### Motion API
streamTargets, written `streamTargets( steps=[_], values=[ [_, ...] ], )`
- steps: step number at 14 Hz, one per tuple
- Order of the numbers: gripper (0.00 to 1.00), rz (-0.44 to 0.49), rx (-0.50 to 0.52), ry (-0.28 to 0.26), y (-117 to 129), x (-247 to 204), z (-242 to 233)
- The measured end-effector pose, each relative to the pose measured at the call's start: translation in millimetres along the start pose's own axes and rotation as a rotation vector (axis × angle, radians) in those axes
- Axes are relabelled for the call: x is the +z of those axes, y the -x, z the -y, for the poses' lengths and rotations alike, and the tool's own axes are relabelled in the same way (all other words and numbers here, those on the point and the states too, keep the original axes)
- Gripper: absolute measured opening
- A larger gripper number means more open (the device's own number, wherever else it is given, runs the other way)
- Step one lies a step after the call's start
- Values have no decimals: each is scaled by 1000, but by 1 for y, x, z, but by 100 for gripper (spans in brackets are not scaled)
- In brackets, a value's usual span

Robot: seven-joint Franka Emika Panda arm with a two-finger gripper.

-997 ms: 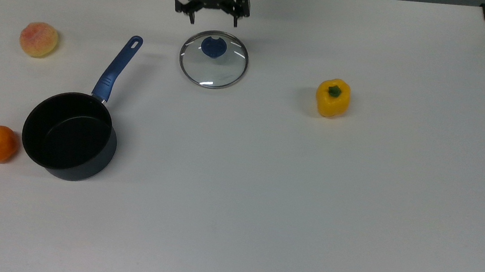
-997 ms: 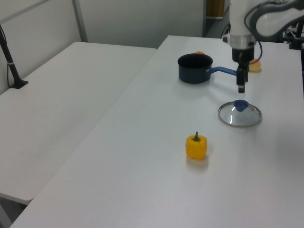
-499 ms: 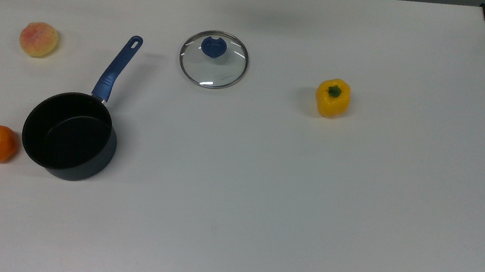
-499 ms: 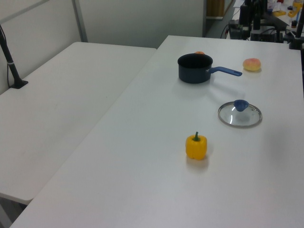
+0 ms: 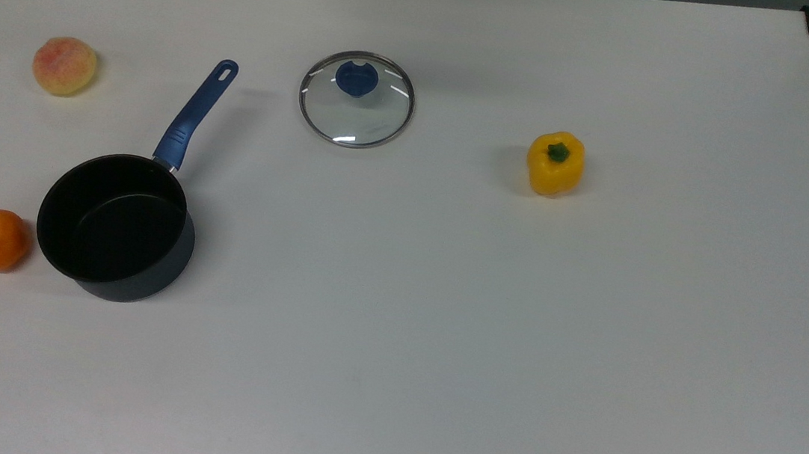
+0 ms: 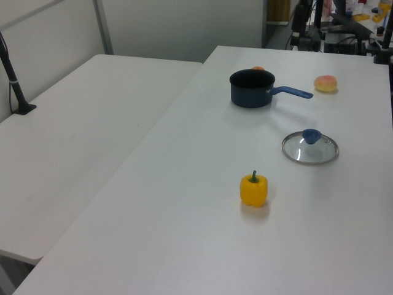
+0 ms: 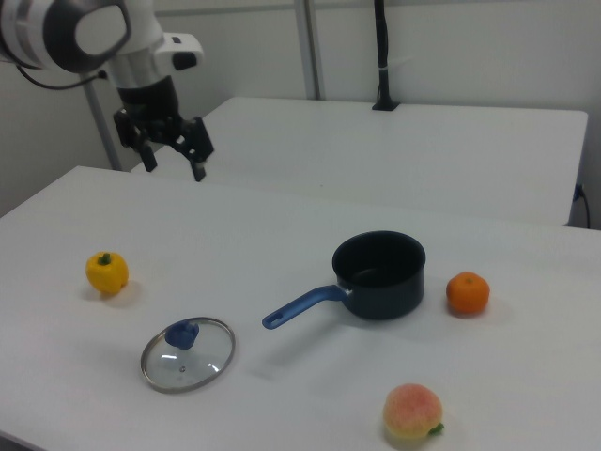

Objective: Open lid

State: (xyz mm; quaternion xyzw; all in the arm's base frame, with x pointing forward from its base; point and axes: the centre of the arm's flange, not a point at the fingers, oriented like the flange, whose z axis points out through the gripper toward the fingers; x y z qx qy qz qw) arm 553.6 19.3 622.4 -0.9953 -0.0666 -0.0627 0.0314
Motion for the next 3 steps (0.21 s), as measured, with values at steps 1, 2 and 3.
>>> streamTargets(
  steps=[1,2,3],
  values=[
    [100,4,-33,1,0,5,-10],
    [100,9,-35,1,0,7,-15],
    [100,10,-34,1,0,8,-16]
  ],
)
